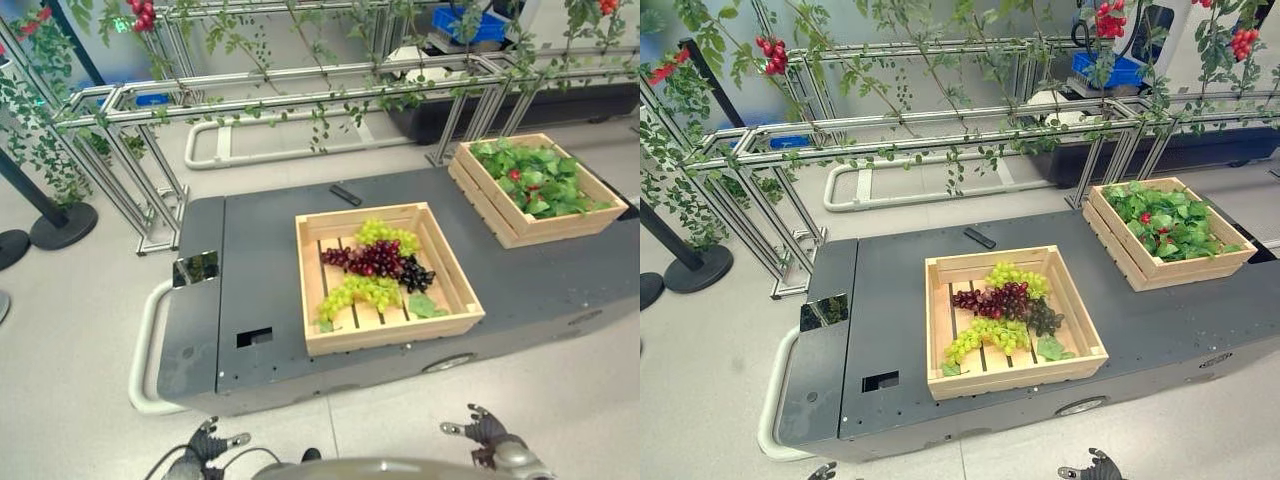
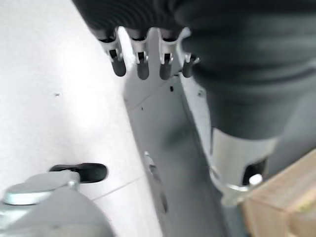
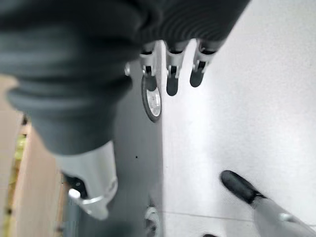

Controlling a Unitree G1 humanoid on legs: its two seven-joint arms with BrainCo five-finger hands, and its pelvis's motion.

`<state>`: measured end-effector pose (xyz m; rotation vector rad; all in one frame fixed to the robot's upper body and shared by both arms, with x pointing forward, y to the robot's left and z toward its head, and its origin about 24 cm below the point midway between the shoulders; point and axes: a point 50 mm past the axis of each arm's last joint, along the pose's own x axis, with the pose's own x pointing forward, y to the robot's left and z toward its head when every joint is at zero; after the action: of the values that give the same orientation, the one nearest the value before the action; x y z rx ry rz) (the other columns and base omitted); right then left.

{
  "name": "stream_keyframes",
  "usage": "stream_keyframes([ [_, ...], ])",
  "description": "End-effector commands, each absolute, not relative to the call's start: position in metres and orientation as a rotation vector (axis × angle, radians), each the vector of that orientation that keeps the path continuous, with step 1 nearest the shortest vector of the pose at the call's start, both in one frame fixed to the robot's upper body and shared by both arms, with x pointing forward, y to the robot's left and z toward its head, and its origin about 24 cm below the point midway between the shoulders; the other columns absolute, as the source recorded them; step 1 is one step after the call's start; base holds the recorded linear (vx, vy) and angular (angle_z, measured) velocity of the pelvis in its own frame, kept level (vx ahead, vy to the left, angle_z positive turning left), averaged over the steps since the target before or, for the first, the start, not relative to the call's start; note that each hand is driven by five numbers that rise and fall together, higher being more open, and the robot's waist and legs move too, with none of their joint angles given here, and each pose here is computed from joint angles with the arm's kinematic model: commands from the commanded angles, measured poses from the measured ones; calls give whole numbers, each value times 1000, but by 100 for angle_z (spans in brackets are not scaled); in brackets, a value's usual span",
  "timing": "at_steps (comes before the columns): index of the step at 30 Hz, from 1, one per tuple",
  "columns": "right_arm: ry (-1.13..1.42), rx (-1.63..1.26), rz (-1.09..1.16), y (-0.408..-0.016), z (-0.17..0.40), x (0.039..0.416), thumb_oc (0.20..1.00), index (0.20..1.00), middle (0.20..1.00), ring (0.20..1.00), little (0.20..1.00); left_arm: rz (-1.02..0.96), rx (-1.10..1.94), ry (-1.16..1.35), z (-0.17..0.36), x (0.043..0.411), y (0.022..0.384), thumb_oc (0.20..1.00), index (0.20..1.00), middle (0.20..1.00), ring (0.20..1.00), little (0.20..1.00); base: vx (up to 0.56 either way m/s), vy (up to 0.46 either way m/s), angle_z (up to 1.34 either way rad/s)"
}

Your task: Pick up the fruits from the basket on one side to the basket on the other side

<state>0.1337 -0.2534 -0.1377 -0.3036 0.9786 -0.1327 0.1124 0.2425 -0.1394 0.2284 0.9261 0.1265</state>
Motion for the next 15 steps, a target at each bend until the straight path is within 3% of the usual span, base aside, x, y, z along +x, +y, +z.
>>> stream_keyframes([
  [1,812,-280,-161,-259,-118,166,1000,1000,1000,1000,1000,165,233,781,-121,140,258,1000,1000,1000,1000,1000,-37,-7,1],
  [15,367,-279,-140,-277,-35,215,1000,1000,1000,1000,1000,230,200,334,-39,176,284,1000,1000,1000,1000,1000,0,0,0],
])
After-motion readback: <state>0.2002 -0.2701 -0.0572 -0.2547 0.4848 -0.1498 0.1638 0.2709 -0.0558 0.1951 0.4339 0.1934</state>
